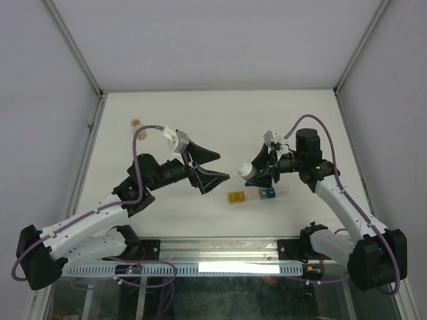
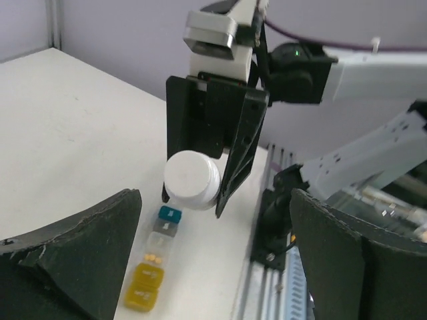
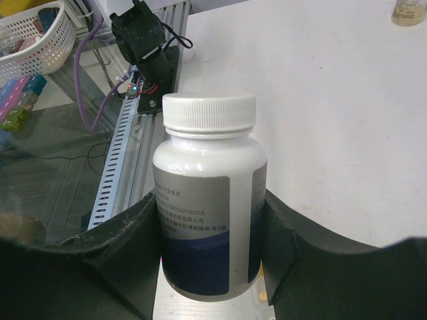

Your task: Sort the pills into containers

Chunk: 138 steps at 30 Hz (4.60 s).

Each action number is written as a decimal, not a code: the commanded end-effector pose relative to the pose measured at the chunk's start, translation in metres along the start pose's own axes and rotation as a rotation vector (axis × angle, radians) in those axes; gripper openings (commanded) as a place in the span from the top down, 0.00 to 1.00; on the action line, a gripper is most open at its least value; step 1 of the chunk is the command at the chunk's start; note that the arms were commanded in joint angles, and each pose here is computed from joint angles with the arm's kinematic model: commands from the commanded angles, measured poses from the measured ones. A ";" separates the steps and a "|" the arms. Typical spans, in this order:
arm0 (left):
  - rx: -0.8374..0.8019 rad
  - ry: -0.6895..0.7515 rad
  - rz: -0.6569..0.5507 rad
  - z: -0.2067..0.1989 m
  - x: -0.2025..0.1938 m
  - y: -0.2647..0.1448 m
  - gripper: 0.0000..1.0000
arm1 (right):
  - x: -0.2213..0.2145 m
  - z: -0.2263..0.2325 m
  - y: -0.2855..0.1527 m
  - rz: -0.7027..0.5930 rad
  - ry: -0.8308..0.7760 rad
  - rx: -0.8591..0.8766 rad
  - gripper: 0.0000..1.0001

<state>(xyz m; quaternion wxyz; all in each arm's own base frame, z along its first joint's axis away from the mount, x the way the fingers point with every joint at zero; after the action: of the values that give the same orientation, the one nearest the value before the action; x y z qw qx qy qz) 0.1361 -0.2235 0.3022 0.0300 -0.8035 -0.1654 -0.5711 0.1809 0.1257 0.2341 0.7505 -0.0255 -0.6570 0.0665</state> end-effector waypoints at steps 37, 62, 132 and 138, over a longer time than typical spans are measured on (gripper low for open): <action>0.219 -0.307 0.307 -0.019 0.013 0.072 0.57 | 0.020 -0.004 -0.001 -0.025 -0.100 0.008 1.00; -0.160 0.313 0.003 0.009 0.044 0.050 0.01 | 0.022 -0.001 -0.002 -0.024 -0.116 0.010 1.00; -0.260 0.436 0.188 -0.006 -0.001 0.055 0.24 | 0.010 -0.009 -0.008 0.024 -0.142 -0.005 1.00; 0.008 0.187 -0.134 -0.014 0.024 0.021 0.01 | 0.009 -0.008 -0.007 0.026 -0.153 0.009 1.00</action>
<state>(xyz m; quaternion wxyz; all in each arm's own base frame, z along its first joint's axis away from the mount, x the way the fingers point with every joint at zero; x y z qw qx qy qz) 0.1428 -0.2619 0.2836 0.0772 -0.7321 -0.0551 -0.6746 0.1832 0.1196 0.2275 0.7294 -0.0272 -0.6779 0.0874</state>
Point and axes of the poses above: each gripper's point midway between its finger pads, its own y axis out along the fingers, its own z axis along the line the jaws close on, x = y × z, the point moved 10 cm from there along -y, back along the fingers, and after that the axes turned 5 degrees about -y, right-handed, at the moved point
